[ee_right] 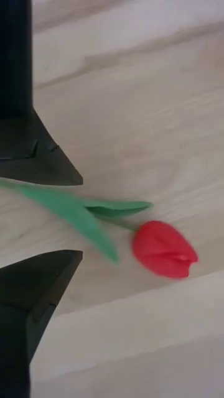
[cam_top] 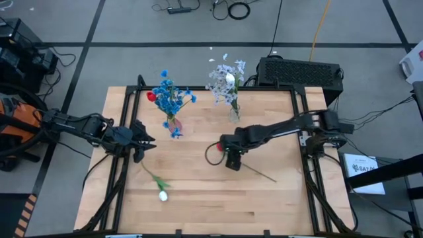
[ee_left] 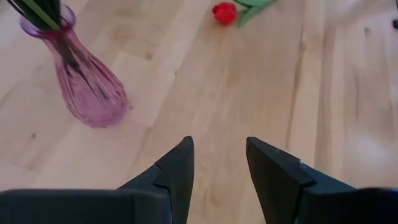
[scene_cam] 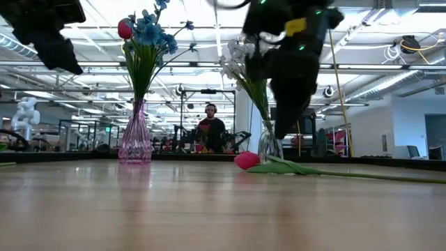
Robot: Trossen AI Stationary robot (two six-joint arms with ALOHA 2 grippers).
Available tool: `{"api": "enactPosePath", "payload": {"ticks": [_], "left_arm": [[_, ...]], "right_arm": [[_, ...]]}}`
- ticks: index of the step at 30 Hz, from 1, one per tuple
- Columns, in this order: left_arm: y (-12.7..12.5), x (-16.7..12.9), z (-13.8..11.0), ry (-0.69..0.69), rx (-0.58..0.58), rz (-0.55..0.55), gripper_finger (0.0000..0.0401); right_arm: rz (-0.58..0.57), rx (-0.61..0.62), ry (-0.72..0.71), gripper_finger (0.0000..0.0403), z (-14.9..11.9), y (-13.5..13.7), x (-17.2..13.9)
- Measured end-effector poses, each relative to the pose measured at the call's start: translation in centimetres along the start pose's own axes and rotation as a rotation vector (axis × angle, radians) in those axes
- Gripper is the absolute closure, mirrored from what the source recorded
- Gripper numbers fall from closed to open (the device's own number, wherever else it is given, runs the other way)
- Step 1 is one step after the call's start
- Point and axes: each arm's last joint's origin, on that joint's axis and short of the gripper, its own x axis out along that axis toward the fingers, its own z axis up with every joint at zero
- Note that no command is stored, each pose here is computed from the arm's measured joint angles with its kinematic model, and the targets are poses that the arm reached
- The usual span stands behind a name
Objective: Sort flowers into vase by color
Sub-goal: Put the red tulip into the pink vase
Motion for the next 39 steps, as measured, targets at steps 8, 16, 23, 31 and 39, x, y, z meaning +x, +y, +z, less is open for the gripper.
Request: {"api": "enactPosePath", "payload": {"ticks": [8,16,23,31,39], "left_arm": [[0.0,0.0,0.1,-0.016,-0.025,0.013,0.0249],[0.0,0.0,0.1,-0.011,-0.028,0.006,0.0249],[0.0,0.0,0.0,0.001,-0.05,-0.009,0.0249],[0.0,0.0,0.0,0.004,-0.05,-0.007,0.0249],[0.1,0.1,0.1,-0.02,-0.049,0.037,0.0249]], "right_arm": [[-0.148,0.03,0.236,0.0232,1.7,0.6,2.8],[-0.142,0.103,0.217,0.0203,1.9,0.8,2.5],[-0.083,0.131,0.225,0.0169,1.8,1.5,2.7],[-0.088,0.101,0.229,0.0159,0.3,2.2,4.1],[-0.083,0.121,0.222,0.0241,-1.6,1.9,5.9]]}}
